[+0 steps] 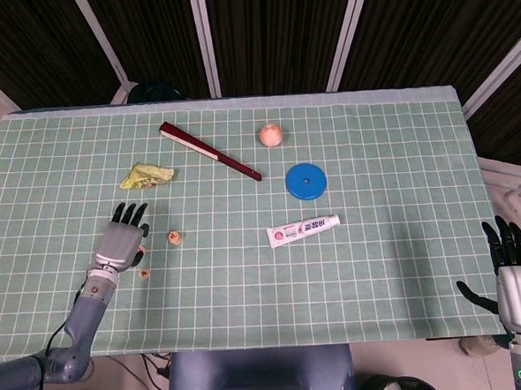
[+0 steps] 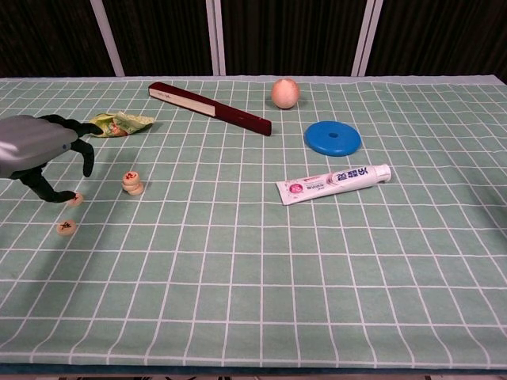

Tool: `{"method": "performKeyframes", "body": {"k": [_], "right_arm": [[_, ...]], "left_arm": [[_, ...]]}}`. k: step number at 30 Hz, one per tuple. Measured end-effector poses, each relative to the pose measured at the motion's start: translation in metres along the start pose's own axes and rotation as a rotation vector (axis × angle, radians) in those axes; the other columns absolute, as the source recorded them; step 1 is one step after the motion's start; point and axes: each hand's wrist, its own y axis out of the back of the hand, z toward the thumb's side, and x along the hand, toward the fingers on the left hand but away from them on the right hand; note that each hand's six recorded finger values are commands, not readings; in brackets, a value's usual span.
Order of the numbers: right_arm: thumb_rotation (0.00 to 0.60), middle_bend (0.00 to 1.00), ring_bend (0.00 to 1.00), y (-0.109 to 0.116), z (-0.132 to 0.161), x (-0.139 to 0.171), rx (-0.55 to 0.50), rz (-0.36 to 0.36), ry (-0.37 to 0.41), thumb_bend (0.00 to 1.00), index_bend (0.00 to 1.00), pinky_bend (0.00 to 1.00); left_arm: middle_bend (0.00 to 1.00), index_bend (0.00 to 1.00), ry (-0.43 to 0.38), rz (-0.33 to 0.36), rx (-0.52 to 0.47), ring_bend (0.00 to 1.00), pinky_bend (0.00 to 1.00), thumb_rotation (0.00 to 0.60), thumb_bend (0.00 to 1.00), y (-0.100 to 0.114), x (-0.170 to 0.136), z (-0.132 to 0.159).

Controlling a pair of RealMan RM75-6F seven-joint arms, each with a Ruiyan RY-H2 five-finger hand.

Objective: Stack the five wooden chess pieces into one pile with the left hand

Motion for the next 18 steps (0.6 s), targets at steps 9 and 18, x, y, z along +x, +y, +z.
{"method": "performKeyframes", "body": {"k": [9,18], "right_arm": [[0.600,0.01,0.00,0.001,-0.001,0.000,-0.001,-0.001,-0.001,0.23,0.05,0.00],[0.600,0.01,0.00,0.001,-0.001,-0.001,-0.001,-0.003,-0.004,0.23,0.05,0.00]], "left_arm": [[0.00,0.45,-0.011,-0.022,0.033,0.00,0.00,0.600,0.28,-0.016,-0.002,0.003],[0.00,0.47,-0.012,-0.019,0.052,0.00,0.00,0.600,0.28,-0.018,0.000,0.006]]}}
